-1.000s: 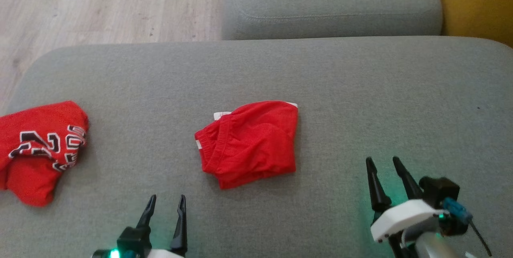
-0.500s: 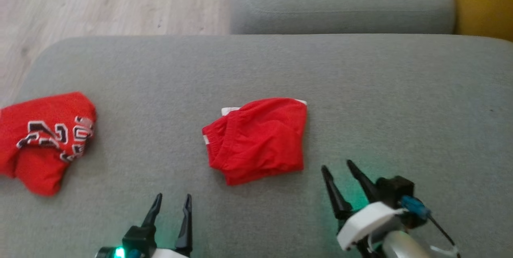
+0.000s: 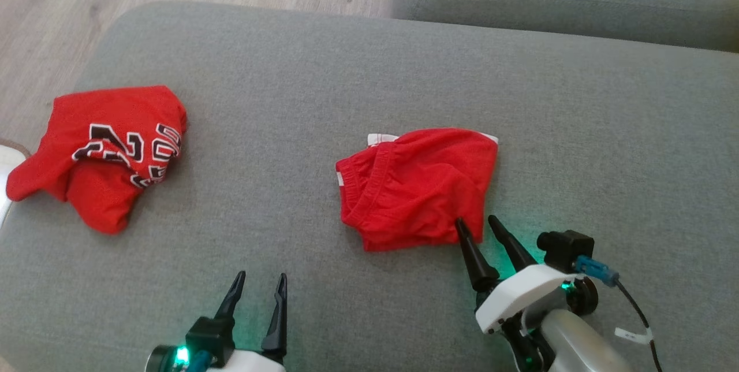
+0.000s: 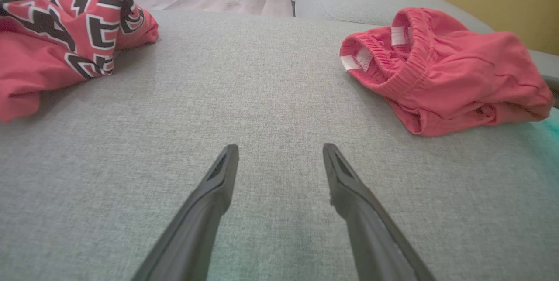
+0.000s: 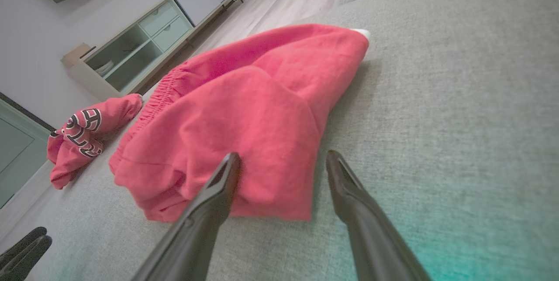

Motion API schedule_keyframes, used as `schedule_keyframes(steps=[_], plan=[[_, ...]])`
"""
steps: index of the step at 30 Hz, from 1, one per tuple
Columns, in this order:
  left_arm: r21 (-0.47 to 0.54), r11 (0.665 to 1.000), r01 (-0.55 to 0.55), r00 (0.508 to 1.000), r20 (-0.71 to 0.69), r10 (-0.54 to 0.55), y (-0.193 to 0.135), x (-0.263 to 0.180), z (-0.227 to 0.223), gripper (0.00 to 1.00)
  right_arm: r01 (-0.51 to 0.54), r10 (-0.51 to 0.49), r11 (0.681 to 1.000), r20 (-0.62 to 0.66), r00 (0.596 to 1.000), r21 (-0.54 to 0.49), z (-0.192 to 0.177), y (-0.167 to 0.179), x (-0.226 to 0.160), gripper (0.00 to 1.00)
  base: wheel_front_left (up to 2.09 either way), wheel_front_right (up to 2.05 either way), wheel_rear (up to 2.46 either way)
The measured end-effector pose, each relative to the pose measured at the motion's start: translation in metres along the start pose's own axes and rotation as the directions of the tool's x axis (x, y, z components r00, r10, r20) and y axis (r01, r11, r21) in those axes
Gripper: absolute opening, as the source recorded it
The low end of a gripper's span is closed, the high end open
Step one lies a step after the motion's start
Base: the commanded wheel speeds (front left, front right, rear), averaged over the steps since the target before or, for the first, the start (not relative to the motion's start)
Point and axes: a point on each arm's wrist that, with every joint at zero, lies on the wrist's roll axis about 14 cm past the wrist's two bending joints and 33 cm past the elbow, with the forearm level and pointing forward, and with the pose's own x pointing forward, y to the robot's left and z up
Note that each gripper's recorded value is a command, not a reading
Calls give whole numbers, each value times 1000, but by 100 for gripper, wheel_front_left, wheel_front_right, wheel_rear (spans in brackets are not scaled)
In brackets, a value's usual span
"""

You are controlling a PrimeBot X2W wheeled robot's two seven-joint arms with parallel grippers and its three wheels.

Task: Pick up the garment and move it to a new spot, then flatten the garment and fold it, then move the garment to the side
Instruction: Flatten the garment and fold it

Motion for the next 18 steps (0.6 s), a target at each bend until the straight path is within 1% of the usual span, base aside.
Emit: schedule_keyframes(steps=[3, 4, 5, 6, 7, 8, 9, 10, 11, 18], plan=[[1, 1000, -5, 1000, -6, 5, 1, 0, -2, 100, 4, -3, 1000, -14, 1000, 18, -4, -1, 2, 100, 0, 0, 0], [2, 1000, -5, 1000, -6, 5, 1, 0, -1, 100, 3, -3, 1000, -16, 1000, 21, -4, -1, 3, 94, 0, 0, 0], [1, 1000, -4, 1000, -5, 4, 0, 1, -1, 100, 3, -3, 1000, -17, 1000, 27, -4, -1, 4, 75, 0, 0, 0], [-4, 1000, -2, 1000, -4, 2, 0, 2, 0, 100, 3, -3, 999, -20, 1000, 32, -5, -1, 4, 55, 0, 0, 0], [-4, 1000, 1, 1000, -5, -1, -2, 3, 0, 100, 5, -4, 999, -25, 1000, 39, -7, -1, 4, 55, 0, 0, 0], [-3, 1000, 4, 1000, -7, -4, -2, 3, -1, 100, 5, -4, 999, -29, 1000, 45, -8, -1, 4, 43, 0, 0, 0], [-3, 1000, 5, 1000, -8, -5, -3, 3, -1, 100, 6, -5, 999, -33, 999, 47, -9, -1, 3, 35, 0, 0, 0], [-2, 1000, 6, 1000, -9, -6, -3, 3, -1, 100, 8, -6, 999, -37, 999, 47, -11, -2, 3, 20, 0, 0, 0], [-2, 1000, 7, 1000, -10, -7, -3, 3, -2, 100, 11, -9, 999, -40, 999, 51, -12, -2, 3, 0, 0, 0, 0], [1, 1000, 16, 1000, 0, -16, -6, 3, 1, 100, 21, -19, 998, -21, 1000, 64, -5, -4, 1, 0, 0, 0, 0]])
